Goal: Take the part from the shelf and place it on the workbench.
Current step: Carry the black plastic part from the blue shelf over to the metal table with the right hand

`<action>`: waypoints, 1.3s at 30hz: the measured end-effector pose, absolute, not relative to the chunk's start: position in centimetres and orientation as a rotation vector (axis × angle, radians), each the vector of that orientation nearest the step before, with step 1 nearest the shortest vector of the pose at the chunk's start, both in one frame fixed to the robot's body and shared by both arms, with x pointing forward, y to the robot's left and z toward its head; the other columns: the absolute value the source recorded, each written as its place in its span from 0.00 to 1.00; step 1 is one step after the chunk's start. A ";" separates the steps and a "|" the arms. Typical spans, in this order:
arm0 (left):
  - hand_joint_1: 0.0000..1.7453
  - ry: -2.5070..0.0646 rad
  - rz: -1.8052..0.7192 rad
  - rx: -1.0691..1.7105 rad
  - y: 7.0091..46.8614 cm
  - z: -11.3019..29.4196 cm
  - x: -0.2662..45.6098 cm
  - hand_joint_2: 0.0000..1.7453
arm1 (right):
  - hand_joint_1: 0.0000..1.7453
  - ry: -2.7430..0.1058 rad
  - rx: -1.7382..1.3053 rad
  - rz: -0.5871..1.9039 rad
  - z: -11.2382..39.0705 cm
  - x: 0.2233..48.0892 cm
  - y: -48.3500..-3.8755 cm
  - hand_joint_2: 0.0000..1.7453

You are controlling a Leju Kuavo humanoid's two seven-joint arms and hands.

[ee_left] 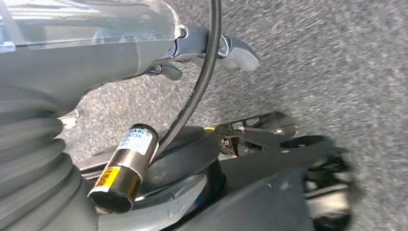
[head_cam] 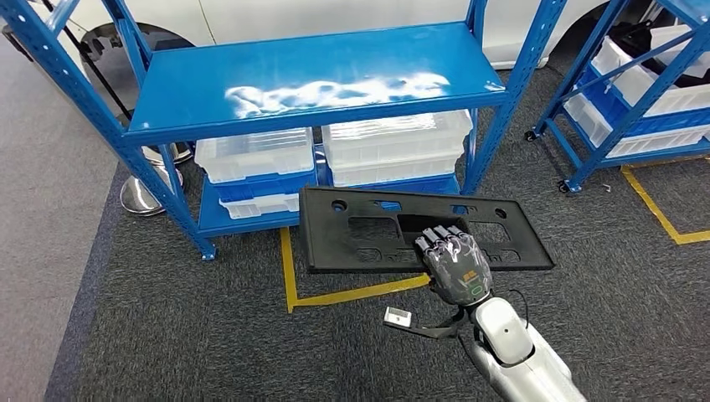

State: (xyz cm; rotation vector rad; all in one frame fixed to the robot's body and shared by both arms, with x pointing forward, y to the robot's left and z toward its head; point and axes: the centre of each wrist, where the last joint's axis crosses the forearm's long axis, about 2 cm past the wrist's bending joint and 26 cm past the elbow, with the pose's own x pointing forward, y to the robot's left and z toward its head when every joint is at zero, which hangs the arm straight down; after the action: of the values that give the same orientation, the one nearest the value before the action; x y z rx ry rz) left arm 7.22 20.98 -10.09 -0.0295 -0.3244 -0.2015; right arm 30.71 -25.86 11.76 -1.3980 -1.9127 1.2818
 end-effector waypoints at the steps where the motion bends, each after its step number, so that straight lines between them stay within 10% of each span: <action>1: 0.00 -0.325 -0.201 -0.029 21.0 -10.1 7.3 1.00 | 1.00 -1.912 -1.398 1.281 11.8 30.7 -25.9 1.00; 39: 0.00 -0.340 -0.200 -0.023 20.8 -10.1 7.3 1.00 | 1.00 -1.880 -1.385 1.271 11.3 30.5 -26.5 1.00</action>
State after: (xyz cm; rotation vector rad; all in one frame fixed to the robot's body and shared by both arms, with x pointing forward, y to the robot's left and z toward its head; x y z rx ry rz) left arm 7.30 20.84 -10.05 -0.0234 -0.3401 -0.1999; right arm 30.49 -26.54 11.34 -1.3851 -1.8800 1.2706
